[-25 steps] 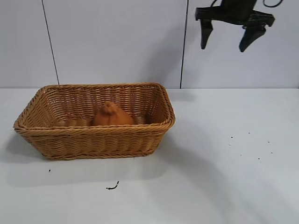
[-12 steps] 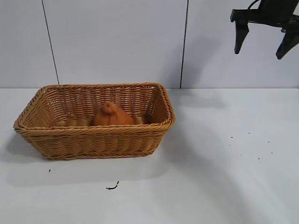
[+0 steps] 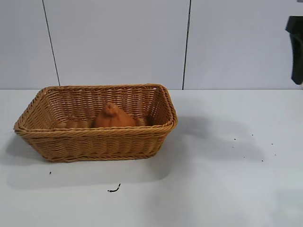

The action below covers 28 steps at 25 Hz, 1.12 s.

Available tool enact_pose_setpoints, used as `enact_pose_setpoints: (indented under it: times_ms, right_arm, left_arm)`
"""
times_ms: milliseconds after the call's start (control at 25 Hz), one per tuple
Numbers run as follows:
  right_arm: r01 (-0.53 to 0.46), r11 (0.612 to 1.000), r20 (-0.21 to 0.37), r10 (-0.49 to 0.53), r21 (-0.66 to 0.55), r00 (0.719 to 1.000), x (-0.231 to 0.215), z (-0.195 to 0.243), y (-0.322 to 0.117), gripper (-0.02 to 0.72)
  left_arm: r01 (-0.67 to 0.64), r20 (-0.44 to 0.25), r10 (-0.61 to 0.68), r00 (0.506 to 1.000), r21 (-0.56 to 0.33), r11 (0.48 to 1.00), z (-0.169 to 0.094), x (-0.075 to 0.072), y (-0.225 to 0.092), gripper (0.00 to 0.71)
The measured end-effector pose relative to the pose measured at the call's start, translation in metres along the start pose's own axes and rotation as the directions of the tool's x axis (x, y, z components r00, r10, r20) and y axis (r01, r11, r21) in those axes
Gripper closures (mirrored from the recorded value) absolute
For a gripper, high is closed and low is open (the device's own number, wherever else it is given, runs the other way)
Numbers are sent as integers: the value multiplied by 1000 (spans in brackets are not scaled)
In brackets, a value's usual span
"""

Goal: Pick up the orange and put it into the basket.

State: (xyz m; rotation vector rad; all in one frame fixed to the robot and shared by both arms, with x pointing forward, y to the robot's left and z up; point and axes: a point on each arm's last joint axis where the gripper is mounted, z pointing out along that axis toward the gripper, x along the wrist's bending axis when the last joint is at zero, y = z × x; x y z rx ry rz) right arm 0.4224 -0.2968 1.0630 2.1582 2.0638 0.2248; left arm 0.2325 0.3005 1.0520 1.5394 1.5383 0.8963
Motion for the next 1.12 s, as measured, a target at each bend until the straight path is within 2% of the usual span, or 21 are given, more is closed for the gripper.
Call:
enact_pose_setpoints:
  times_ms: [240, 400, 640, 880, 960, 1120]
  right_arm:
    - [31, 980, -10, -34, -194, 999, -3, 1, -70, 66]
    - [39, 936, -10, -45, -349, 999, -6, 4, -110, 66]
    - [32, 779, -11, -50, -626, 999, -8, -18, -148, 66]
    - [22, 615, -12, -51, -788, 999, -10, -29, -182, 66]
    - [21, 602, -12, -51, -798, 999, -10, -29, -184, 66]
    - [30, 602, -5, -57, -798, 998, -10, -29, -184, 66]
  left_arm:
    - [0, 0, 0, 1000, 0, 1000, 0, 0, 0, 44]
    - [0, 0, 0, 1000, 0, 1000, 0, 0, 0, 44]
    - [0, 0, 0, 1000, 0, 1000, 0, 0, 0, 44]
    - [0, 0, 0, 1000, 0, 1000, 0, 0, 0, 44]
    - [0, 0, 0, 1000, 0, 1000, 0, 0, 0, 44]
    - [0, 0, 0, 1000, 0, 1000, 0, 0, 0, 44]
